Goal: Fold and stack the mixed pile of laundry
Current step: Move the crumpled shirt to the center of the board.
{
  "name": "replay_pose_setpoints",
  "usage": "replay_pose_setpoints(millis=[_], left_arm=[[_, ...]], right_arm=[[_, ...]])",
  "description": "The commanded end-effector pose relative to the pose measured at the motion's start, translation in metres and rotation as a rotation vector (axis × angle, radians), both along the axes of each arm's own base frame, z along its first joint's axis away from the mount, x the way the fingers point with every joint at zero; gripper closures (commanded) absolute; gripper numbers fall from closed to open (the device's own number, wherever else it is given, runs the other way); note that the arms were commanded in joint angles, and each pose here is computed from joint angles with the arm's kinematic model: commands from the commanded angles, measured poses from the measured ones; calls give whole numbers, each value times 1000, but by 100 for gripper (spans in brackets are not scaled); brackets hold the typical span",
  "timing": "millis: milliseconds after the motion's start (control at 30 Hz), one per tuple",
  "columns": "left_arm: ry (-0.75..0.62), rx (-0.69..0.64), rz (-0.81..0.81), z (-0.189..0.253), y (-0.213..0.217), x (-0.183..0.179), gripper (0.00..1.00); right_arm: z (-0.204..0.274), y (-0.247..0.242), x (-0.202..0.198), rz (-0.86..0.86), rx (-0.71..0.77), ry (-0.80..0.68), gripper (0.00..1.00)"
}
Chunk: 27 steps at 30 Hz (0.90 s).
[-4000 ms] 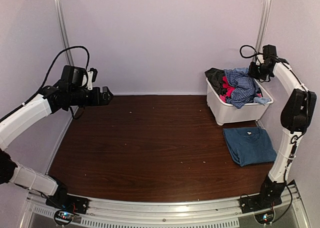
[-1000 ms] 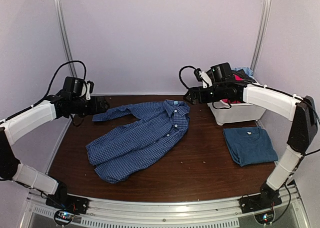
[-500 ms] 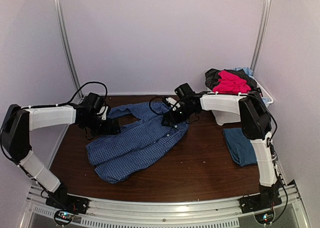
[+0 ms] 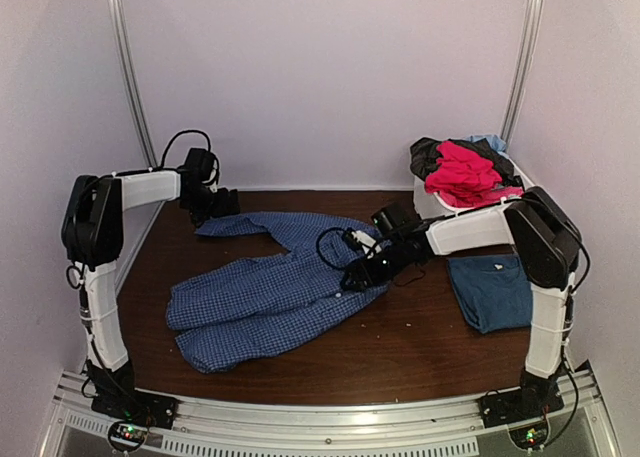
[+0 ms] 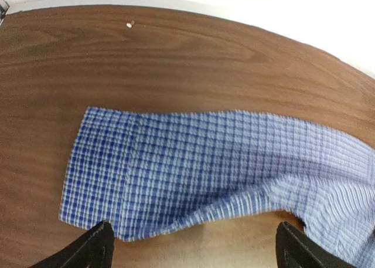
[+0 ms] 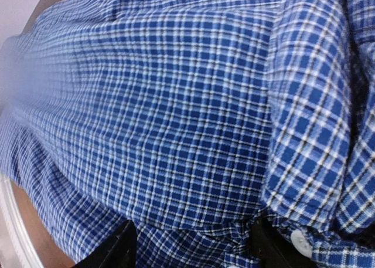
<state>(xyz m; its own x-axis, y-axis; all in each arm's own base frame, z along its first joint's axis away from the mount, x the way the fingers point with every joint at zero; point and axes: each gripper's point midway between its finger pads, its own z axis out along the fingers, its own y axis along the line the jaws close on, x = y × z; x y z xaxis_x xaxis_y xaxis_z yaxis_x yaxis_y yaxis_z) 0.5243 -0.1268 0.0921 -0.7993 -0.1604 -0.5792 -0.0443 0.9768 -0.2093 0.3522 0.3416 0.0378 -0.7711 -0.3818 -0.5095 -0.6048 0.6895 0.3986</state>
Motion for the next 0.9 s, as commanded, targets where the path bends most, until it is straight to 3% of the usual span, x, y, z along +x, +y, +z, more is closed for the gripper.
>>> replay_pose_setpoints(millis=[0, 167, 367, 500, 600, 867], left_arm=[[44, 84, -6, -26, 8, 32, 2], [93, 139, -31, -49, 9, 43, 2], [166, 209, -97, -82, 1, 38, 7], [211, 255, -154, -104, -12, 33, 25], [222, 236, -177, -108, -19, 30, 50], [121, 195, -206, -66, -29, 36, 94]], right_arm=[[14, 20, -76, 117, 115, 140, 32], [90, 11, -84, 156, 200, 27, 23], [124, -36, -3, -71, 117, -104, 16], [116, -55, 40, -144, 79, -115, 16], [101, -51, 66, -156, 26, -117, 16], [23, -42, 118, -184, -171, -52, 15]])
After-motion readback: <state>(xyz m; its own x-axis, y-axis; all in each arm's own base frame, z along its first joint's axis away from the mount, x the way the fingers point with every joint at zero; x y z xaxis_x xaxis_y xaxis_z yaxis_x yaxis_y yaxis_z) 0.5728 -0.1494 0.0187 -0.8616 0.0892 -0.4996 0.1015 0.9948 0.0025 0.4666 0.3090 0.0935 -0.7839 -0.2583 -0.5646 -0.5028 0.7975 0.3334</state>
